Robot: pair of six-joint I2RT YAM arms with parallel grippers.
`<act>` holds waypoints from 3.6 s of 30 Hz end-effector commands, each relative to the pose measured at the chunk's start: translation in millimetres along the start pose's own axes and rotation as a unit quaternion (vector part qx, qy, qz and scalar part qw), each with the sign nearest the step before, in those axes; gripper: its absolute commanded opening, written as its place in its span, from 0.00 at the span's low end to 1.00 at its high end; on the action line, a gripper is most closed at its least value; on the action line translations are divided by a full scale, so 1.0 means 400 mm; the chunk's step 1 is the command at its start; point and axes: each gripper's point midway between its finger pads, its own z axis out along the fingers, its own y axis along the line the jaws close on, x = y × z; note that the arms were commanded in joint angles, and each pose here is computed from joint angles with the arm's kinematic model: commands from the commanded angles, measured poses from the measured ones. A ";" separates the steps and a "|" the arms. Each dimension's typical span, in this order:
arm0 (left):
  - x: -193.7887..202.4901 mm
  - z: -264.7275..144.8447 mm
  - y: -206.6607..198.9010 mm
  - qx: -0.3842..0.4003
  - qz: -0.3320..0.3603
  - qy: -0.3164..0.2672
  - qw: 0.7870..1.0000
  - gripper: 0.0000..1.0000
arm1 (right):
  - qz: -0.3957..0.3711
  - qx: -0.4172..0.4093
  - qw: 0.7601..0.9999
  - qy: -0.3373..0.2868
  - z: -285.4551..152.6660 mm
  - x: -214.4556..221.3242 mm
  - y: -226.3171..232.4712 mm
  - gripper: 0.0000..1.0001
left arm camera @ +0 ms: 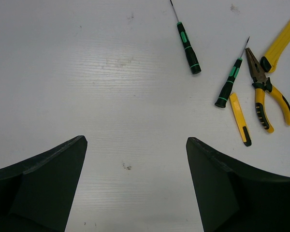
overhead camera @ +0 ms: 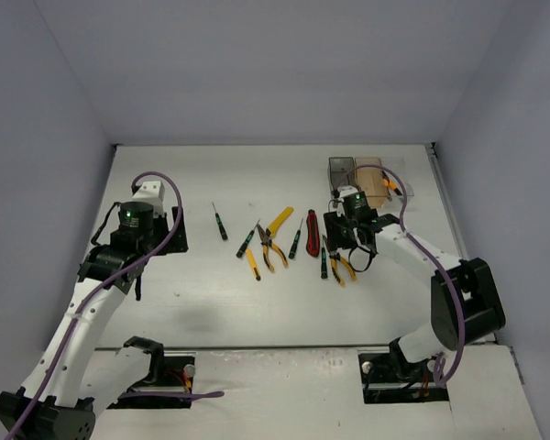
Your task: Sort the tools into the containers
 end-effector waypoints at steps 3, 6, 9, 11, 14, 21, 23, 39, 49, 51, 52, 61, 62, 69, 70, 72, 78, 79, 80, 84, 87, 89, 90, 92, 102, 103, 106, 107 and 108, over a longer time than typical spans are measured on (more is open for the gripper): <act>-0.024 0.009 -0.002 0.001 -0.006 -0.015 1.000 0.81 | -0.020 -0.008 1.000 0.001 0.053 -0.034 0.018 0.49; -0.024 0.009 -0.003 0.002 -0.006 -0.015 1.000 0.81 | -0.025 -0.006 1.000 0.007 0.069 -0.028 0.017 0.48; -0.025 0.009 -0.004 0.003 -0.007 -0.015 1.000 0.81 | -0.030 -0.003 0.999 0.012 0.082 -0.024 0.017 0.46; -0.024 0.009 -0.004 0.003 -0.006 -0.015 1.000 0.81 | -0.037 -0.004 0.999 0.017 0.090 -0.017 0.023 0.45; -0.025 0.009 -0.005 0.004 -0.006 -0.015 1.000 0.81 | -0.046 0.000 0.999 0.022 0.100 -0.008 0.027 0.45; -0.023 0.008 -0.004 0.004 -0.006 -0.015 1.000 0.81 | -0.049 0.002 0.998 0.039 0.122 0.019 0.028 0.42; -0.023 0.008 -0.004 0.003 -0.006 -0.014 1.000 0.81 | -0.046 0.003 0.998 0.042 0.123 0.027 0.028 0.41; -0.019 0.013 -0.006 0.005 -0.005 -0.010 1.000 0.81 | -0.026 0.015 0.998 0.050 0.101 0.055 0.018 0.40; -0.018 0.012 -0.007 0.006 -0.005 -0.009 1.000 0.81 | -0.021 0.035 0.998 0.052 0.097 0.050 0.005 0.04; -0.018 0.012 -0.008 0.007 -0.006 -0.009 1.000 0.81 | -0.022 0.055 0.997 0.043 0.092 0.037 -0.011 0.00; -0.018 0.012 -0.008 0.006 -0.006 -0.009 1.000 0.81 | -0.022 0.056 0.998 0.037 0.087 0.027 -0.012 0.00; -0.019 0.011 -0.007 0.007 -0.006 -0.010 1.000 0.81 | -0.017 0.109 0.993 -0.046 0.007 -0.109 -0.072 0.00; -0.020 0.011 -0.008 0.007 -0.006 -0.011 1.000 0.81 | -0.016 0.113 0.992 -0.053 -0.002 -0.124 -0.081 0.00; -0.021 0.009 -0.010 0.010 -0.007 -0.012 1.000 0.81 | 0.015 0.126 0.987 -0.100 -0.059 -0.222 -0.170 0.00; -0.021 0.008 -0.010 0.010 -0.007 -0.012 1.000 0.81 | 0.022 0.133 0.984 -0.112 -0.076 -0.248 -0.192 0.00; -0.021 0.009 -0.011 0.011 -0.008 -0.012 1.000 0.81 | 0.028 0.144 0.980 -0.132 -0.102 -0.291 -0.229 0.00; -0.021 0.010 -0.012 0.012 -0.007 -0.011 1.000 0.81 | 0.033 0.197 0.960 -0.198 -0.180 -0.469 -0.361 0.00; -0.021 0.010 -0.012 0.012 -0.007 -0.011 1.000 0.81 | 0.027 0.204 0.957 -0.205 -0.186 -0.497 -0.378 0.00; -0.021 0.010 -0.012 0.012 -0.007 -0.011 1.000 0.81 | 0.022 0.211 0.954 -0.212 -0.193 -0.524 -0.395 0.00; -0.019 0.010 -0.011 0.011 -0.007 -0.011 1.000 0.81 | 0.022 0.221 0.942 -0.251 -0.210 -0.635 -0.481 0.00; -0.018 0.015 -0.011 0.010 -0.005 -0.008 1.000 0.81 | 0.037 0.221 0.932 -0.285 -0.205 -0.689 -0.541 0.00; -0.016 0.018 -0.011 0.010 -0.004 -0.005 1.000 0.81 | 0.035 0.227 0.925 -0.301 -0.183 -0.721 -0.565 0.00; -0.015 0.020 -0.012 0.010 -0.004 -0.004 1.000 0.81 | 0.032 0.230 0.925 -0.302 -0.170 -0.727 -0.574 0.00; -0.012 0.021 -0.012 0.010 -0.004 -0.002 1.000 0.81 | 0.028 0.235 0.926 -0.294 -0.123 -0.725 -0.595 0.00; -0.010 0.025 -0.010 0.007 -0.002 0.002 1.000 0.81 | 0.012 0.246 0.934 -0.259 0.000 -0.686 -0.635 0.00; -0.009 0.026 -0.010 0.007 -0.001 0.002 1.000 0.81 | 0.012 0.247 0.935 -0.255 0.009 -0.680 -0.637 0.00; -0.009 0.025 -0.010 0.008 -0.001 0.003 1.000 0.81 | 0.009 0.249 0.937 -0.245 0.030 -0.666 -0.641 0.00; -0.008 0.025 -0.010 0.008 -0.001 0.003 1.000 0.81 | 0.008 0.248 0.938 -0.242 0.036 -0.662 -0.642 0.00; -0.008 0.026 -0.009 0.007 -0.001 0.003 1.000 0.81 | 0.008 0.248 0.938 -0.242 0.038 -0.662 -0.642 0.00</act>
